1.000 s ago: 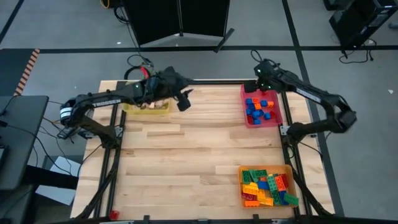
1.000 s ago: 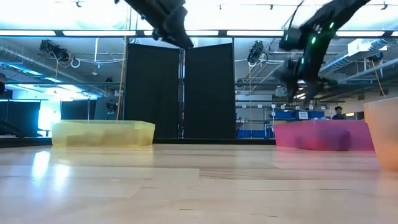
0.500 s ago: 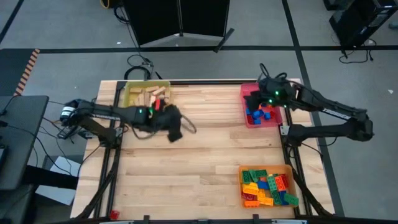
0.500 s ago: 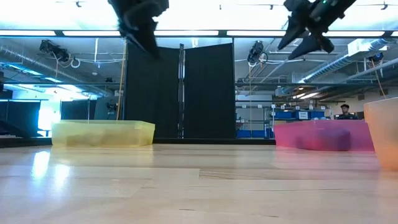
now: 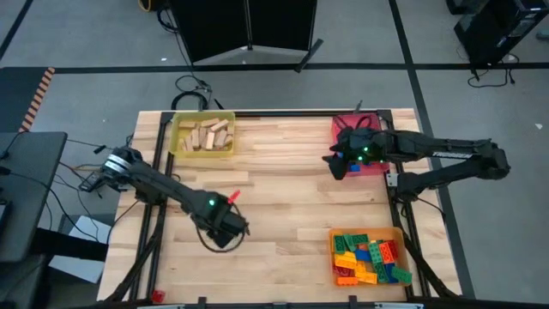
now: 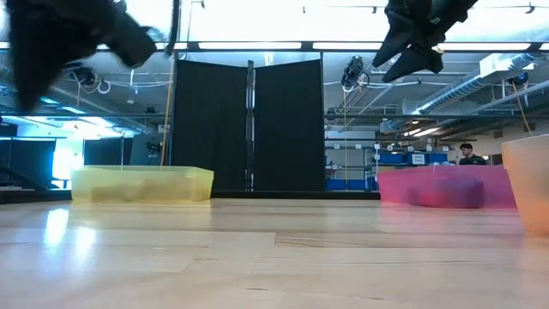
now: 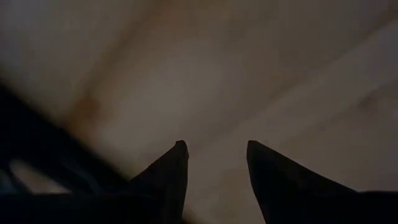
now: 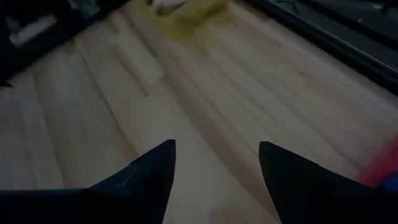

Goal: Sort blocks by size

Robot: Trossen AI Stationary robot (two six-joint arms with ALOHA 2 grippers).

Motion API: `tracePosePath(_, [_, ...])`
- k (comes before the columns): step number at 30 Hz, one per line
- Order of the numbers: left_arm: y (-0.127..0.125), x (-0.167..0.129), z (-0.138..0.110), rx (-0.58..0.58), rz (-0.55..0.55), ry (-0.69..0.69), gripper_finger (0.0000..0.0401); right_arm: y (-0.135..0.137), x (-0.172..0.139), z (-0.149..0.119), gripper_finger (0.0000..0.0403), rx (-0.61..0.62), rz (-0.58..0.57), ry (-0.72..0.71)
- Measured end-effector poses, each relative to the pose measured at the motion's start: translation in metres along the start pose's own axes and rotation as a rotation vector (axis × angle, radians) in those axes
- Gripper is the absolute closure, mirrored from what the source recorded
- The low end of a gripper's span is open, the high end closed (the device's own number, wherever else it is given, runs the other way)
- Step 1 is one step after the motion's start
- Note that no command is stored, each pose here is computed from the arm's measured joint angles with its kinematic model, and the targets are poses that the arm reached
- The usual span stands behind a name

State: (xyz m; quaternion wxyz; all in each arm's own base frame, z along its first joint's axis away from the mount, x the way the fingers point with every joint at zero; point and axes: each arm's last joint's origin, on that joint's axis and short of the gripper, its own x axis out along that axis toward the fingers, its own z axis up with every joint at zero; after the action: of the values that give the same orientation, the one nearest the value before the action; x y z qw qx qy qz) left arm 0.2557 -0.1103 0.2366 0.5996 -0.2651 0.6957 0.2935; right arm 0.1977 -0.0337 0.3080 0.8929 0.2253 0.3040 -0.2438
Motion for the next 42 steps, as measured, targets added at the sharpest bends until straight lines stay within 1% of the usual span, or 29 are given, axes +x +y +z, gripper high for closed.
tracePosePath(2, [-0.007, 0.008, -0.006, -0.040, 0.008, 0.114, 0.0231, 0.004, 0.005, -0.002, 0.0159, -0.035, 0.003, 0.022])
tracePosePath(7, [-0.025, 0.028, -0.031, -0.041, 0.047, 0.352, 0.0231, 0.013, 0.014, -0.008, 0.0160, -0.097, 0.024, 0.069])
tracePosePath(10, [-0.035, 0.041, -0.049, 0.001, 0.089, 0.444, 0.0231, 0.018, 0.016, -0.011, 0.0158, -0.116, 0.034, 0.086])
tracePosePath(12, [-0.040, 0.050, -0.061, 0.030, 0.120, 0.476, 0.0231, 0.021, 0.017, -0.012, 0.0159, -0.126, 0.043, 0.089])
tracePosePath(15, [-0.048, 0.062, -0.078, 0.067, 0.146, 0.560, 0.0231, 0.023, 0.017, -0.014, 0.0161, -0.139, 0.052, 0.095])
tracePosePath(17, [-0.051, 0.068, -0.087, 0.114, 0.137, 0.638, 0.0231, 0.025, 0.017, -0.014, 0.0162, -0.150, 0.058, 0.095])
tracePosePath(21, [-0.060, 0.077, -0.102, 0.220, 0.067, 0.782, 0.0236, 0.027, 0.016, -0.013, 0.0159, -0.157, 0.072, 0.077])
tracePosePath(24, [-0.065, 0.083, -0.111, 0.258, 0.045, 0.808, 0.0254, 0.029, 0.016, -0.012, 0.0160, -0.153, 0.086, 0.057])
tracePosePath(28, [-0.072, 0.092, -0.122, 0.299, 0.013, 0.864, 0.0299, 0.030, 0.016, -0.011, 0.0162, -0.151, 0.095, 0.046])
tracePosePath(32, [-0.076, 0.099, -0.133, 0.339, 0.000, 0.886, 0.0346, 0.030, 0.016, -0.011, 0.0159, -0.150, 0.095, 0.044])
tracePosePath(35, [-0.078, 0.101, -0.140, 0.368, -0.011, 0.887, 0.0373, 0.030, 0.016, -0.010, 0.0157, -0.149, 0.097, 0.040])
tracePosePath(38, [-0.079, 0.102, -0.146, 0.395, -0.020, 0.881, 0.0390, 0.031, 0.016, -0.009, 0.0158, -0.145, 0.104, 0.028])
tracePosePath(41, [-0.076, 0.106, -0.152, 0.392, 0.002, 0.870, 0.0396, 0.031, 0.016, -0.008, 0.0161, -0.143, 0.110, 0.019])
tracePosePath(42, [-0.074, 0.108, -0.154, 0.376, 0.024, 0.870, 0.0397, 0.032, 0.016, -0.008, 0.0161, -0.142, 0.112, 0.016])
